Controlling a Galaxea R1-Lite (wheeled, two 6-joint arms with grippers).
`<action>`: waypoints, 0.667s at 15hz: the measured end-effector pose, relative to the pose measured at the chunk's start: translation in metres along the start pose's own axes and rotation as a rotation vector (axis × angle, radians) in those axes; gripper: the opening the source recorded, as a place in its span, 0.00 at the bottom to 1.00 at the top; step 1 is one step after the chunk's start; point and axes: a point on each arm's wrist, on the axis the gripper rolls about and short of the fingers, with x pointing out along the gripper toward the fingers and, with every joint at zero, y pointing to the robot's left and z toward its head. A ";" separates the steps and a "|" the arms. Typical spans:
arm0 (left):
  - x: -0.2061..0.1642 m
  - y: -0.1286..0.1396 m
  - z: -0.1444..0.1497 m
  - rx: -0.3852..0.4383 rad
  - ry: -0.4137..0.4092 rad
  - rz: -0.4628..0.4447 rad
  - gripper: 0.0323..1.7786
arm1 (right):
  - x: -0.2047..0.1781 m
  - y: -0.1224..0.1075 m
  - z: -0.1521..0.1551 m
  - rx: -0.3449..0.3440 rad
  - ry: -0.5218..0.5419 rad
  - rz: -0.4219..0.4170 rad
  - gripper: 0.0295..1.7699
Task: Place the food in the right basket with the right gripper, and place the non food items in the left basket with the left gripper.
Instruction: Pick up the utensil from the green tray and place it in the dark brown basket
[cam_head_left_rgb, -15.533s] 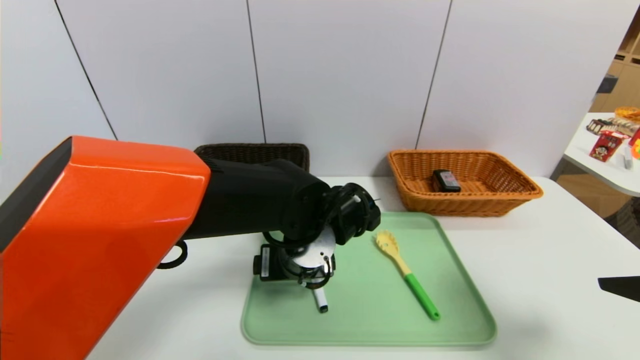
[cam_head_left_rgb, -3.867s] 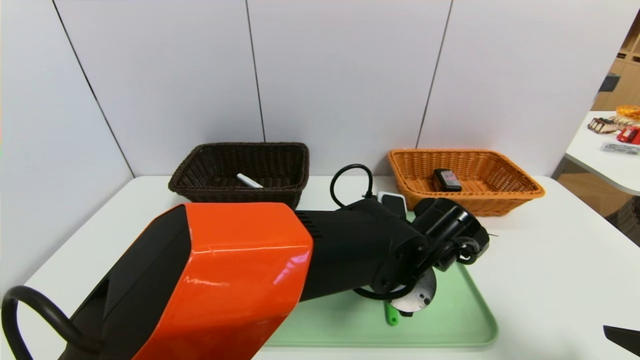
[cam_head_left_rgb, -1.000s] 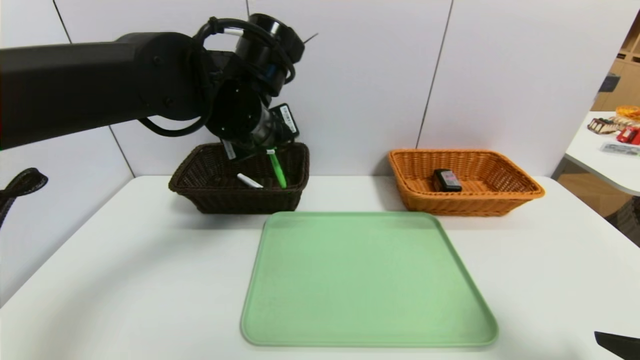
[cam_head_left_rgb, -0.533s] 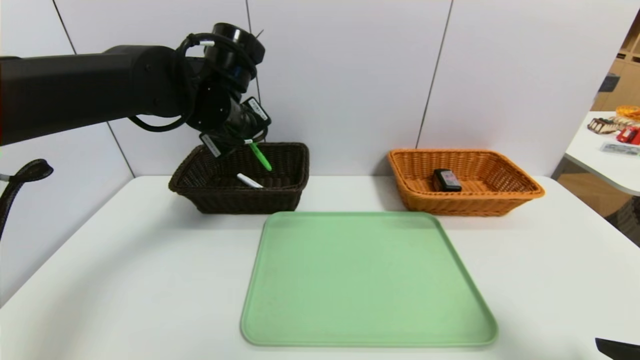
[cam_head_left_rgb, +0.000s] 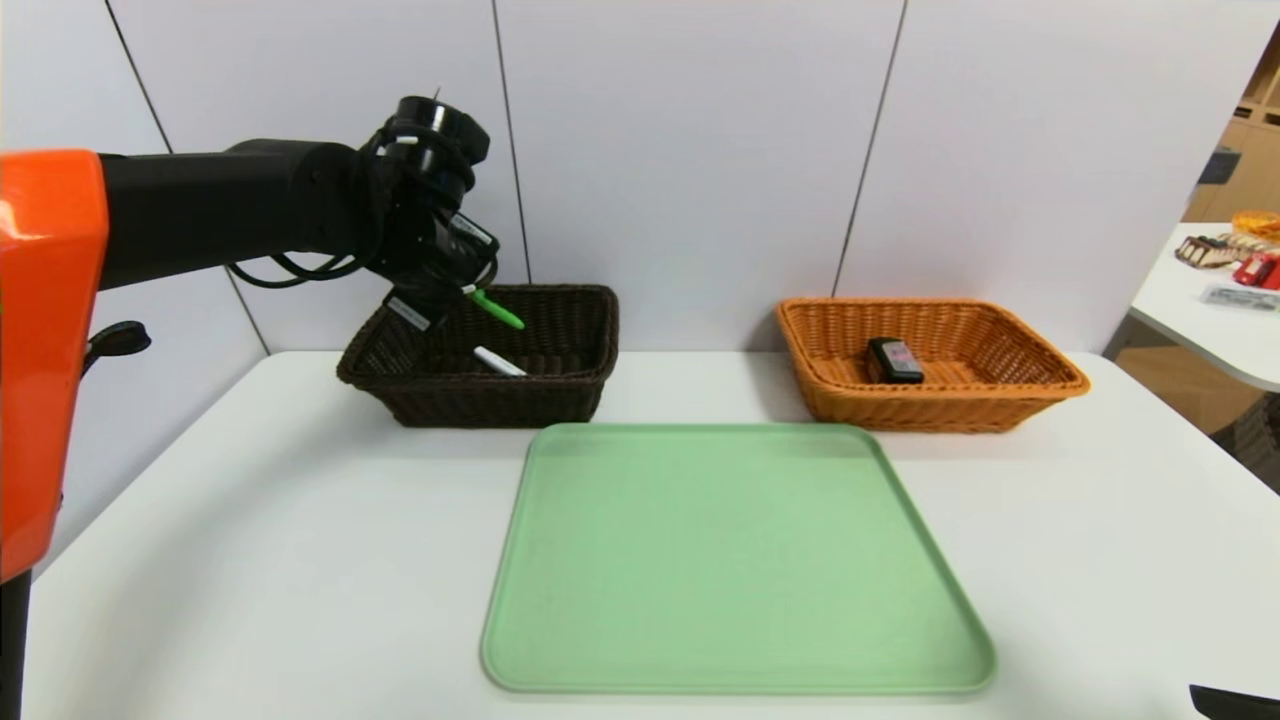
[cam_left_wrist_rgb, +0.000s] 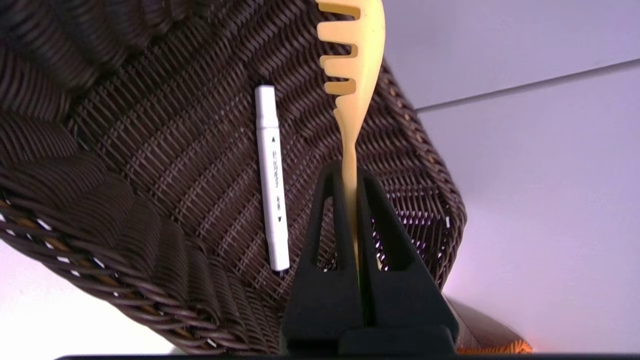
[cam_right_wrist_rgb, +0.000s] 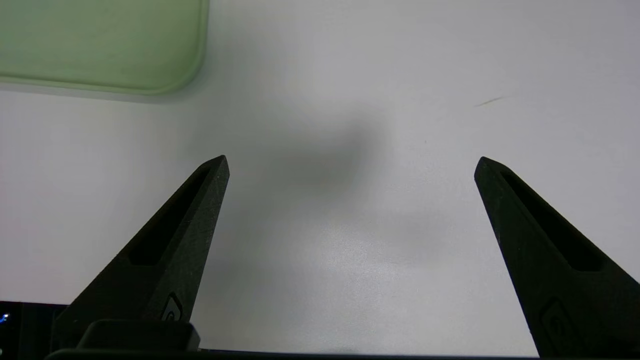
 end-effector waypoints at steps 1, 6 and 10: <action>0.002 0.002 0.000 0.001 0.021 0.007 0.03 | 0.000 0.000 0.000 0.000 0.003 -0.001 0.96; 0.013 0.009 0.006 -0.029 0.027 0.029 0.03 | 0.001 0.000 0.000 0.000 0.004 -0.004 0.96; 0.026 0.015 0.007 -0.036 0.021 0.053 0.19 | 0.002 0.000 0.002 -0.001 0.008 -0.004 0.96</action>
